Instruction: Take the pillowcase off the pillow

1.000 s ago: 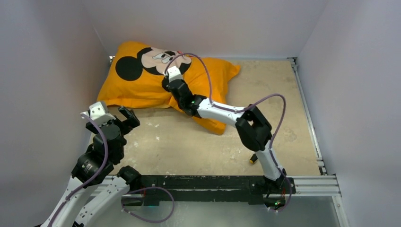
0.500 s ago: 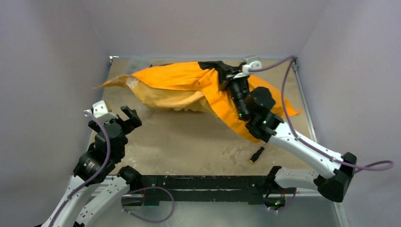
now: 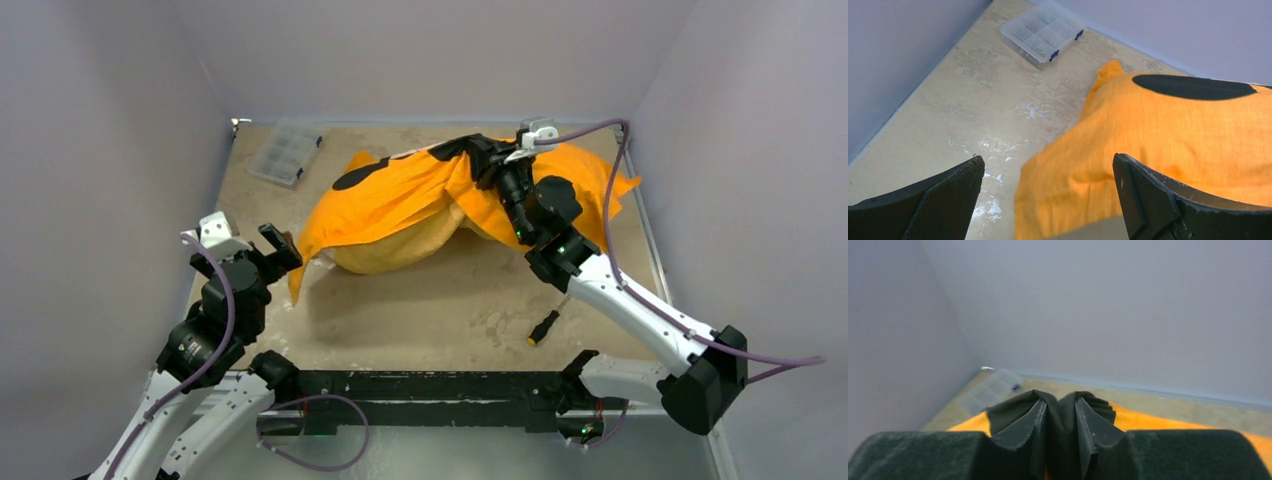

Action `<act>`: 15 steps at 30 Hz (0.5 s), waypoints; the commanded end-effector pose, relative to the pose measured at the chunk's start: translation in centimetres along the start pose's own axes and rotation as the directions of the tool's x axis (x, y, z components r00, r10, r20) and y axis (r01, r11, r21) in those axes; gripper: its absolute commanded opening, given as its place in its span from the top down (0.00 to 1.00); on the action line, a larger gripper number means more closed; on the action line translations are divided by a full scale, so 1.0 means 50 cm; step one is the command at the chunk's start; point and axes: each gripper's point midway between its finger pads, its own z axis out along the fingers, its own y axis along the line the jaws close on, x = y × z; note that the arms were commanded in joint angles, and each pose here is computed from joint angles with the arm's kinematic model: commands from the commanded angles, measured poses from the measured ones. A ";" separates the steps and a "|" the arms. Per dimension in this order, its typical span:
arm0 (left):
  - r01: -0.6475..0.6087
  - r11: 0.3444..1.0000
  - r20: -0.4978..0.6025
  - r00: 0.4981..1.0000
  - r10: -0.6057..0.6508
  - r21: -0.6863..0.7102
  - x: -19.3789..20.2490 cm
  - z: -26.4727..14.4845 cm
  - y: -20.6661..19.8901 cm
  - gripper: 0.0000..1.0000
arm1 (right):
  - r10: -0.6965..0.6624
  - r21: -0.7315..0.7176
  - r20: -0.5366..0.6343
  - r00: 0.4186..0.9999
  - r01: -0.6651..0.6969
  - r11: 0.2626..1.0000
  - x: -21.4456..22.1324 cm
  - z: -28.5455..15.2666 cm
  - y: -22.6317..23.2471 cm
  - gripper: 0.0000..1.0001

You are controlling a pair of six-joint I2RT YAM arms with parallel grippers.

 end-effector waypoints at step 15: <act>-0.066 0.978 -0.305 0.944 0.125 0.197 0.131 0.089 -0.192 0.01 | 0.345 0.251 -0.054 0.937 -0.321 0.913 0.083 -0.049 -0.156 0.01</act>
